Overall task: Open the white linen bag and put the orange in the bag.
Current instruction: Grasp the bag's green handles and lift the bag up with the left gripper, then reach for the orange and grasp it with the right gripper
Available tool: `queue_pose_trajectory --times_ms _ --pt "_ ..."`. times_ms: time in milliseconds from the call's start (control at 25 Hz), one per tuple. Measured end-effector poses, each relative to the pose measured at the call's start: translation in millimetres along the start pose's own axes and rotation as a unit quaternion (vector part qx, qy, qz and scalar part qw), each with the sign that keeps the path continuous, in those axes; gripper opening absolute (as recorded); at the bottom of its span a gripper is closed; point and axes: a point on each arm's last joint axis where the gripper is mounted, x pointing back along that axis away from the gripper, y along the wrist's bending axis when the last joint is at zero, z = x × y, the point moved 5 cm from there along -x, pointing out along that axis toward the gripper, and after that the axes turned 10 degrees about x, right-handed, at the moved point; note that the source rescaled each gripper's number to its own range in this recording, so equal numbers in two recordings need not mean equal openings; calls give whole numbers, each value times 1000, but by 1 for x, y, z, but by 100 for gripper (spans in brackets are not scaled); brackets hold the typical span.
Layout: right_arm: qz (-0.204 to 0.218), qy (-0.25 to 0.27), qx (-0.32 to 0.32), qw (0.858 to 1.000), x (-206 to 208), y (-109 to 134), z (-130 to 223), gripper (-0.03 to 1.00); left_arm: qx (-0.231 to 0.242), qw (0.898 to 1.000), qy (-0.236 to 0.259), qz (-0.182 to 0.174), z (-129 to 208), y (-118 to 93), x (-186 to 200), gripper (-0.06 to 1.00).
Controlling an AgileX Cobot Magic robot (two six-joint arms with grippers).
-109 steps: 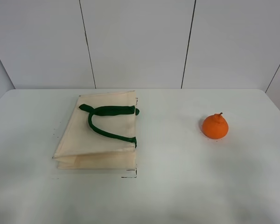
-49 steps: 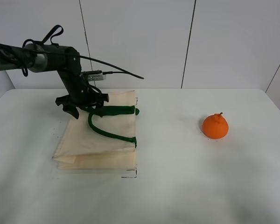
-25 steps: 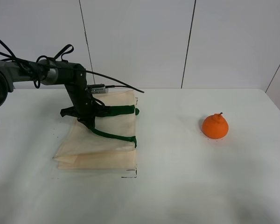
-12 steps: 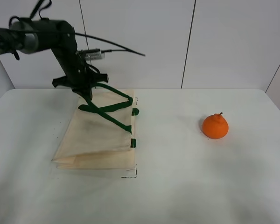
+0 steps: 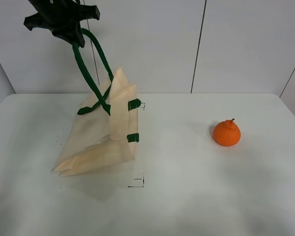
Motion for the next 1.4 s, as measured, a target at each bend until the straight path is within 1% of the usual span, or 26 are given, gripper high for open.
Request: queue_pose_trajectory --times_ms 120,160,240,360,400,520,640,680,800,880,1040,1160,1320,1400 --pt "-5 30 1 1000 -10 -2 -12 100 -1 1000 -16 8 -1 -2 18 0" --pt "-9 57 1 998 -19 -2 -17 100 -1 1000 -19 9 -1 -2 21 0" --pt "-15 90 2 996 -35 -4 -30 100 -1 1000 -22 10 -2 -1 24 0" --pt "-31 154 -1 988 -76 -5 -53 100 -2 1000 -23 11 -1 -2 25 0" --pt "-36 166 -4 985 -90 -5 -62 100 -2 1000 -22 11 -1 -2 25 0" --pt "-51 227 -5 972 -147 -6 -86 100 -2 1000 -22 12 -1 -2 25 0" --pt "-67 288 -3 955 -210 -5 -96 100 -2 1000 -22 12 -1 -2 25 0" --pt "-70 295 0 953 -228 -5 -103 100 -2 1000 -22 12 -1 -3 25 0" --pt "-85 337 6 938 -287 -2 -110 100 -1 1000 -19 18 0 -4 25 0" --pt "-95 367 12 925 -317 2 -105 100 -1 1000 -19 18 0 -4 25 0" --pt "-112 398 26 910 -366 16 -98 100 -1 1000 -19 18 0 -4 25 0" --pt "-117 421 25 899 -389 25 -81 100 0 1000 -18 20 0 -5 25 0" --pt "-114 454 22 884 -407 29 -51 100 -1 1000 -18 20 0 -5 25 0" --pt "-112 462 28 879 -414 29 -41 100 -1 1000 -18 20 0 -5 25 0"
